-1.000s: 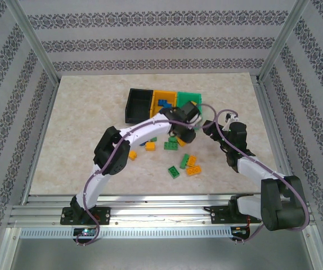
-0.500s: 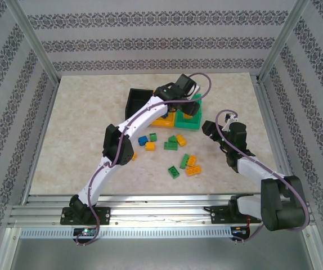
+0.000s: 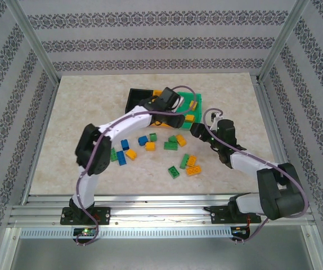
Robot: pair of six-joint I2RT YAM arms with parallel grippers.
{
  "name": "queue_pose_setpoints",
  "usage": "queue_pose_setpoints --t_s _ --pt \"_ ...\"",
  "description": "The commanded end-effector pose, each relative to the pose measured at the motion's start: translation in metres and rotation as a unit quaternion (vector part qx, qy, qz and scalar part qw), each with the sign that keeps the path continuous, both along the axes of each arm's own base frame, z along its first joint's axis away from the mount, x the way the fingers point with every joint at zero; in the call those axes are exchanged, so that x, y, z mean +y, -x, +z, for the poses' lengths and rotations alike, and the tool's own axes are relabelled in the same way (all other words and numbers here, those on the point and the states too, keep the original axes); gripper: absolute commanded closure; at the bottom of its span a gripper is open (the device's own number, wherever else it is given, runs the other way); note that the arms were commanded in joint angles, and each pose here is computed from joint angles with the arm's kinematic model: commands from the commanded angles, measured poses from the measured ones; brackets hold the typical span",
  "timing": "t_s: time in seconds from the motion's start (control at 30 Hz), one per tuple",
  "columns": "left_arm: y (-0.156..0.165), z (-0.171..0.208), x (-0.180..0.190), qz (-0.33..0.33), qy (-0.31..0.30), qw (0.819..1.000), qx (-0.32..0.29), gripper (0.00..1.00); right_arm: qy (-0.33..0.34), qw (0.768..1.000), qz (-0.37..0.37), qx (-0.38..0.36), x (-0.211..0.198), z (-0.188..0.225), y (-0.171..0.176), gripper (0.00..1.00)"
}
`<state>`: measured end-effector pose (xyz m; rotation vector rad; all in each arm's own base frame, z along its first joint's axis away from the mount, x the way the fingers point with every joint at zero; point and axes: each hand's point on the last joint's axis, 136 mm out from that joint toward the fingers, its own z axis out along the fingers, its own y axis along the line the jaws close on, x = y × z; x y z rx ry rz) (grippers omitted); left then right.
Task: Sort the legos into containers by color
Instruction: Pick up the lego from the center of the table.
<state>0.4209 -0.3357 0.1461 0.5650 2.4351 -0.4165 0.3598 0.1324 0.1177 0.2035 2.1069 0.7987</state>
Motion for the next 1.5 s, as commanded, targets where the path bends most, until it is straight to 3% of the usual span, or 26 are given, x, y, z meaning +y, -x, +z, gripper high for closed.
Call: queue_pose_setpoints --t_s 0.0,0.13,0.27,0.4,0.5,0.7,1.27,1.47 --pt "-0.011 0.027 0.012 0.040 0.095 0.994 -0.043 0.39 0.006 0.999 0.039 -0.004 0.013 0.006 -0.005 0.33" --pt "0.000 0.023 0.036 0.056 0.136 0.988 -0.037 0.40 -0.002 0.995 0.091 0.032 0.031 -0.005 -0.005 0.34" --pt "0.012 0.010 0.056 0.060 0.136 0.989 -0.022 0.40 -0.022 0.986 0.140 0.085 0.055 -0.033 0.013 0.42" --pt "0.024 0.001 0.066 0.053 0.126 0.990 -0.019 0.40 0.027 0.979 0.153 0.131 0.065 -0.064 0.034 0.44" --pt "0.029 -0.006 0.067 0.045 0.128 0.991 -0.015 0.40 0.109 0.969 0.155 0.159 0.063 -0.081 0.043 0.44" --pt "0.034 -0.018 0.070 0.038 0.128 0.991 -0.006 0.40 0.246 0.946 0.131 0.165 0.044 -0.074 0.036 0.44" --pt "0.048 -0.039 0.088 0.043 0.133 0.990 0.015 0.40 0.324 0.907 0.170 0.211 0.058 -0.099 0.024 0.45" --pt "0.051 -0.043 0.091 0.049 0.139 0.989 0.020 0.40 0.333 0.897 0.184 0.225 0.065 -0.113 0.021 0.51"
